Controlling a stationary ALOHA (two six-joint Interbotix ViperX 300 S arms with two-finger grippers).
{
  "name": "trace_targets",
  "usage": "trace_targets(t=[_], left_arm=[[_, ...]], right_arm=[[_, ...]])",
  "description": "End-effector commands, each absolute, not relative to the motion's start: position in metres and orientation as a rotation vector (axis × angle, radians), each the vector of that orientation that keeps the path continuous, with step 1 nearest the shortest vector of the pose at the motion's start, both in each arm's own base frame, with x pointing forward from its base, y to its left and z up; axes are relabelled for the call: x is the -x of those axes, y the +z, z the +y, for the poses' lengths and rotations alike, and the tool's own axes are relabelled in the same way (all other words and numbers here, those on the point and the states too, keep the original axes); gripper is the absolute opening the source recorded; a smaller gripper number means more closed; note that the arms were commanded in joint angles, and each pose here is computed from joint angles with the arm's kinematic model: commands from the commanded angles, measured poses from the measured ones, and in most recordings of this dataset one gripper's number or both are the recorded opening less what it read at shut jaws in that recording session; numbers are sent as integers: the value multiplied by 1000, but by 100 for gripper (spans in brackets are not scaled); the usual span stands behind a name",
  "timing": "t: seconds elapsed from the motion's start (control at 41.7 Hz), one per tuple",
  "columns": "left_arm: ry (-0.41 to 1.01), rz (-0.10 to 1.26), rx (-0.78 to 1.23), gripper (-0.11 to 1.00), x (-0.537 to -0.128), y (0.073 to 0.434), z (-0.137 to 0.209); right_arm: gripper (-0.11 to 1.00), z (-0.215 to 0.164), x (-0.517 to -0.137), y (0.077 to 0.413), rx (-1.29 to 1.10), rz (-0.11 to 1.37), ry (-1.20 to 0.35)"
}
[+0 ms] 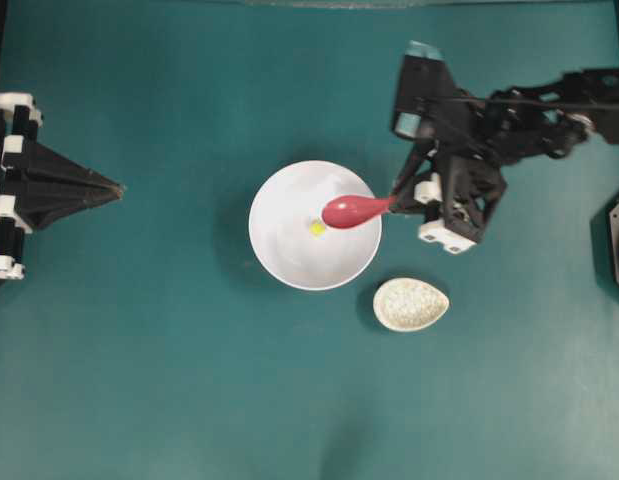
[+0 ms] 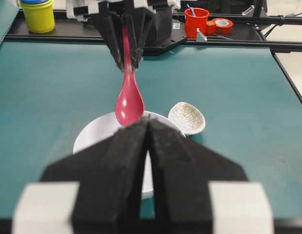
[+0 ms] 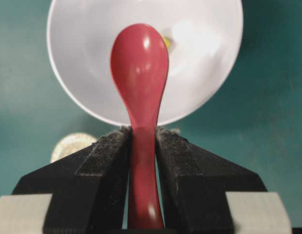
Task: Scoop the yellow hexagonal prism block from the bowl with a spoon using the right arm.
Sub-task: 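Lower the spoon into the bowl and push it under the yellow block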
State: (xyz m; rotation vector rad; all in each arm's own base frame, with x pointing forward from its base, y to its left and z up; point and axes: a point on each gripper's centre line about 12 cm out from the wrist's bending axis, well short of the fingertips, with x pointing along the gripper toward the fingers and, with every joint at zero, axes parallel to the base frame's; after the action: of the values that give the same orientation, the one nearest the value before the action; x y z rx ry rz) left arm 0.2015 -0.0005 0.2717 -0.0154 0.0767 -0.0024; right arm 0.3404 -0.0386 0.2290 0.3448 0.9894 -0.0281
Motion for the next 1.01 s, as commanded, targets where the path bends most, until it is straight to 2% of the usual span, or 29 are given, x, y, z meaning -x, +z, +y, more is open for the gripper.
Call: trace_targets(t=[0.0, 0.216, 0.336, 0.984], left_arm=[[-4, 66, 14, 0, -204, 276, -1], [-3, 66, 12, 0, -204, 276, -1], [8, 64, 13, 0, -204, 276, 2], [38, 64, 15, 0, -209, 273, 8]], right_arm=[[22, -40, -353, 242, -351, 1034, -20], [22, -48, -371, 238, -386, 1224, -95], [22, -46, -377, 239, -381, 1270, -107], [22, -48, -387, 217, -365, 1314, -119]])
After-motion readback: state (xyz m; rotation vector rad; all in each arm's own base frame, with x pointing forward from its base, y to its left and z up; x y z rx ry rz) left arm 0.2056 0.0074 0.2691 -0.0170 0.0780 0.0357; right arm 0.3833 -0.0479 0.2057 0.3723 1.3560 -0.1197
